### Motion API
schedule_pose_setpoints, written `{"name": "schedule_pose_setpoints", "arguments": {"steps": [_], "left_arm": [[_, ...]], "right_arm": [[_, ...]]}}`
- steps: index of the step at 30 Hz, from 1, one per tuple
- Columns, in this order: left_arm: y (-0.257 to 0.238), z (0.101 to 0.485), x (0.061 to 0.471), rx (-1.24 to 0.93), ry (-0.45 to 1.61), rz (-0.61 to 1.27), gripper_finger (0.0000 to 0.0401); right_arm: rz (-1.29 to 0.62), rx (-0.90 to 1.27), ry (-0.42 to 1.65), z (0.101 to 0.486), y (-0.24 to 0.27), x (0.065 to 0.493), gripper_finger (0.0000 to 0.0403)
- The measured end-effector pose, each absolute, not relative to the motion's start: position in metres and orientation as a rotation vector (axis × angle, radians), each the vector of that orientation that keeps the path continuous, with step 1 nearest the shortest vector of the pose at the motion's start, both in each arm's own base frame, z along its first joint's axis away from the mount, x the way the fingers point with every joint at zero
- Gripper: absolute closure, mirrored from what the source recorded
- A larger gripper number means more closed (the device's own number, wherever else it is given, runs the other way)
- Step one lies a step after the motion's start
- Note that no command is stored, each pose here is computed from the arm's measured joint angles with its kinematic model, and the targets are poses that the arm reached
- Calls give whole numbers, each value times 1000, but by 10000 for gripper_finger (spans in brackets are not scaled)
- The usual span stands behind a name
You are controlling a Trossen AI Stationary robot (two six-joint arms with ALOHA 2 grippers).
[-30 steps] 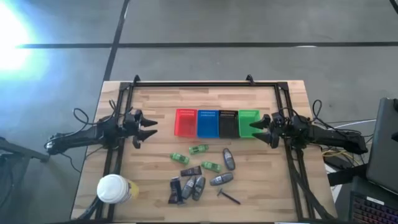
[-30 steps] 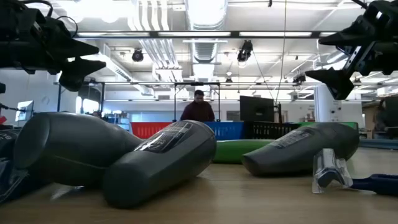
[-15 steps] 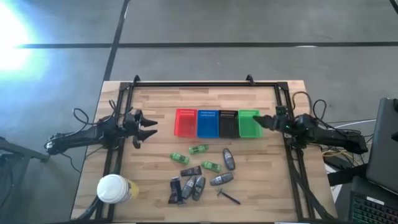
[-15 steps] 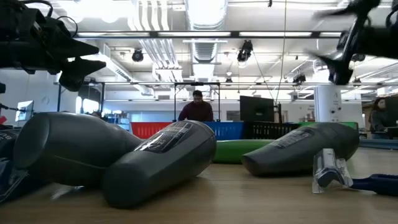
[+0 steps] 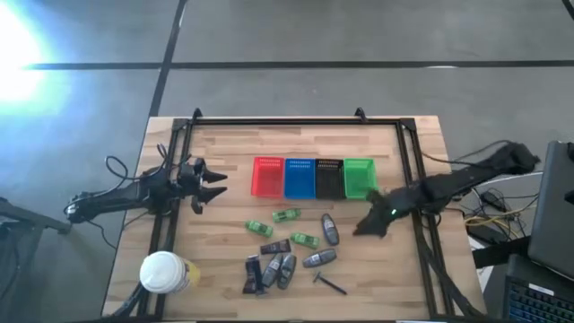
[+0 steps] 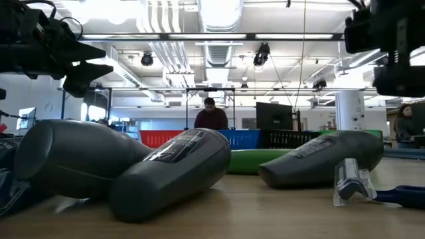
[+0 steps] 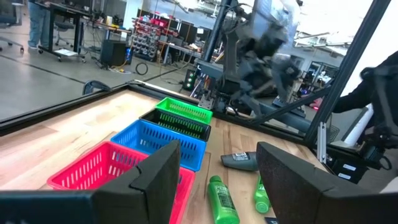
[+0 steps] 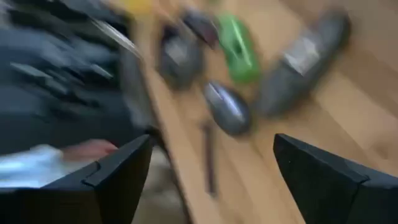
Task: Pick & Place Travel size toiletries
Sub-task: Put the blue razor into the green bin
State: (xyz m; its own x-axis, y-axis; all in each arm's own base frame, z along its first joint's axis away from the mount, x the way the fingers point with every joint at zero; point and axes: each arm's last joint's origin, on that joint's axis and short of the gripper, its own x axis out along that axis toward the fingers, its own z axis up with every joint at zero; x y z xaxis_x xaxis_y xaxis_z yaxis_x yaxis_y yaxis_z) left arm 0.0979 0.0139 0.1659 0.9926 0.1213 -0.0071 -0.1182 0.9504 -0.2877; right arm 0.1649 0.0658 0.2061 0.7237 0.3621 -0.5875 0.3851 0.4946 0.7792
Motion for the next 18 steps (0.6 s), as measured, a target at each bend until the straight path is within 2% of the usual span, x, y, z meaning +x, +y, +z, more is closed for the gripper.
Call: {"name": "schedule_pose_setpoints", "arguments": {"steps": [7, 13, 18], "left_arm": [[14, 166, 98, -292, -12, 122, 183], [14, 166, 98, -291, -13, 122, 183], [14, 166, 98, -291, -14, 122, 183]], "right_arm": [[-105, 934, 1021, 196, 117, 213, 101], [-144, 881, 1143, 180, 152, 260, 88], [-211, 692, 1303, 175, 179, 288, 84]]}}
